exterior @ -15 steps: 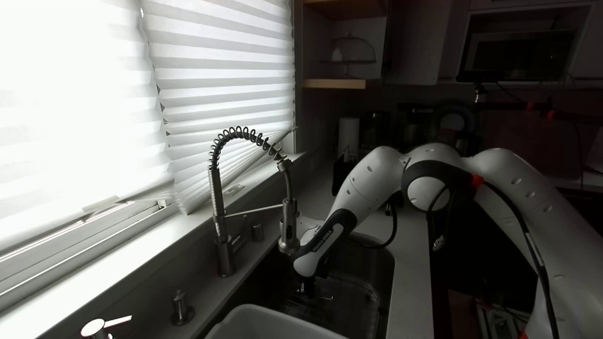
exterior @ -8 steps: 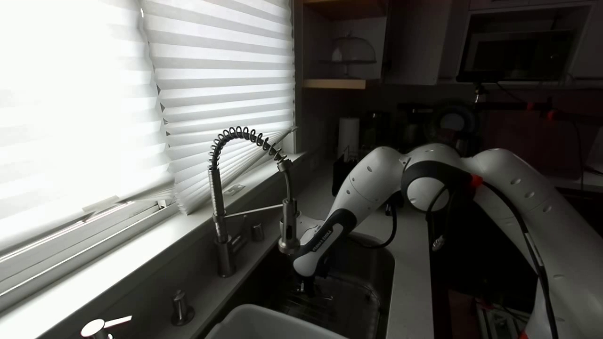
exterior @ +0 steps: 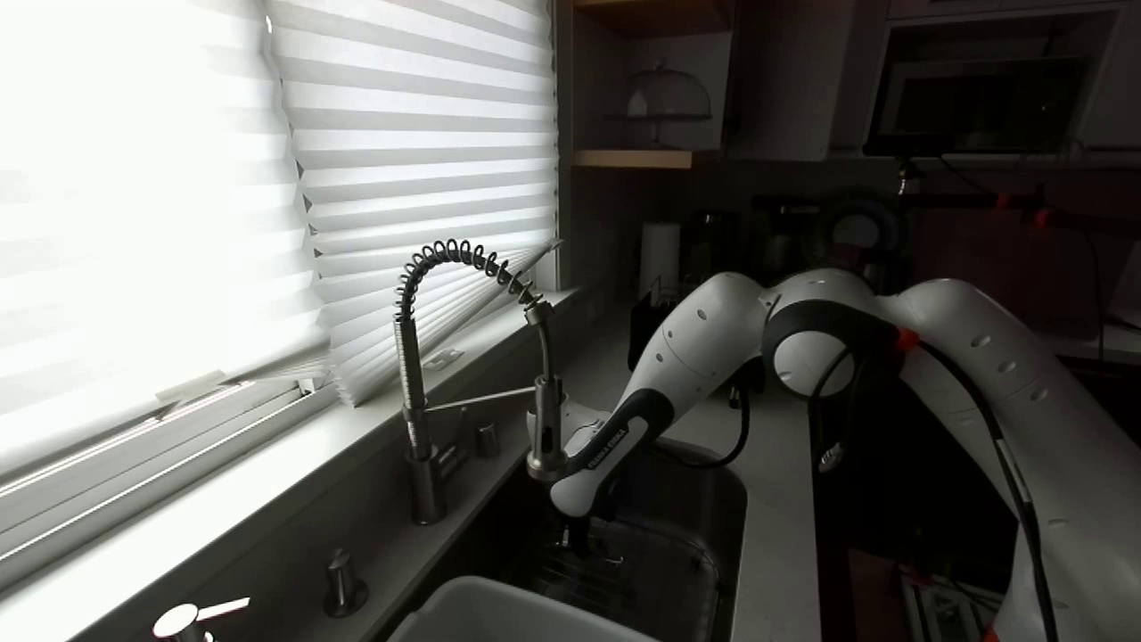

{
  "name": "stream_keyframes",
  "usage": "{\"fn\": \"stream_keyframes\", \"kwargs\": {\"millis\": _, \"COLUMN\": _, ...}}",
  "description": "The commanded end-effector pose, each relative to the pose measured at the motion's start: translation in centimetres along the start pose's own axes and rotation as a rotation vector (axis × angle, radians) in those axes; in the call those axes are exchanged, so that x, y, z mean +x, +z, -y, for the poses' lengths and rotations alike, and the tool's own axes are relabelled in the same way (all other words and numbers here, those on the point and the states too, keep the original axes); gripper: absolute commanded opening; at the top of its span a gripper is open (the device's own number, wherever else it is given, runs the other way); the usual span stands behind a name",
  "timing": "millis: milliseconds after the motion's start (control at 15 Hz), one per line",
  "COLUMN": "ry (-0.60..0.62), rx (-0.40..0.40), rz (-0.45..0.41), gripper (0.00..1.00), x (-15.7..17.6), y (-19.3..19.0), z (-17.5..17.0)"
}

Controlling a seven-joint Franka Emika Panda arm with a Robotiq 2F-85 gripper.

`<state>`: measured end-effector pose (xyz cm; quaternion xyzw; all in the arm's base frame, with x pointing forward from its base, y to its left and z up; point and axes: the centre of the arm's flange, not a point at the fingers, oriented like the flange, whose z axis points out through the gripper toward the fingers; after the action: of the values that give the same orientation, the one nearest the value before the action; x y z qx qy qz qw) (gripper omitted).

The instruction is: Move the spoons from the sink to the counter

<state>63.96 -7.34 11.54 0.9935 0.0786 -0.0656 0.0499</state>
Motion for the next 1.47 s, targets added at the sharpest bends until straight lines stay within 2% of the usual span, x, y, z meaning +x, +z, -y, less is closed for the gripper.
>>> {"fn": "stream_keyframes", "kwargs": {"millis": 0, "ry": 0.033, "rx": 0.02, "rz": -0.04, "gripper": 0.02, "x": -0.9, "y": -3.3, "z": 0.4}}
{"fn": "stream_keyframes", "kwargs": {"millis": 200, "ry": 0.046, "rx": -0.008, "rz": -0.088, "gripper": 0.02, "x": -1.0, "y": -6.5, "z": -0.2}}
{"fn": "stream_keyframes", "kwargs": {"millis": 600, "ry": 0.096, "rx": 0.004, "rz": -0.126, "gripper": 0.02, "x": -2.7, "y": -12.5, "z": -1.3}}
{"fn": "stream_keyframes", "kwargs": {"millis": 1000, "ry": 0.151, "rx": 0.02, "rz": -0.167, "gripper": 0.02, "x": -4.9, "y": -16.5, "z": -2.1}}
{"fn": "stream_keyframes", "kwargs": {"millis": 1400, "ry": 0.185, "rx": 0.006, "rz": -0.211, "gripper": 0.02, "x": -8.3, "y": -20.2, "z": -6.1}}
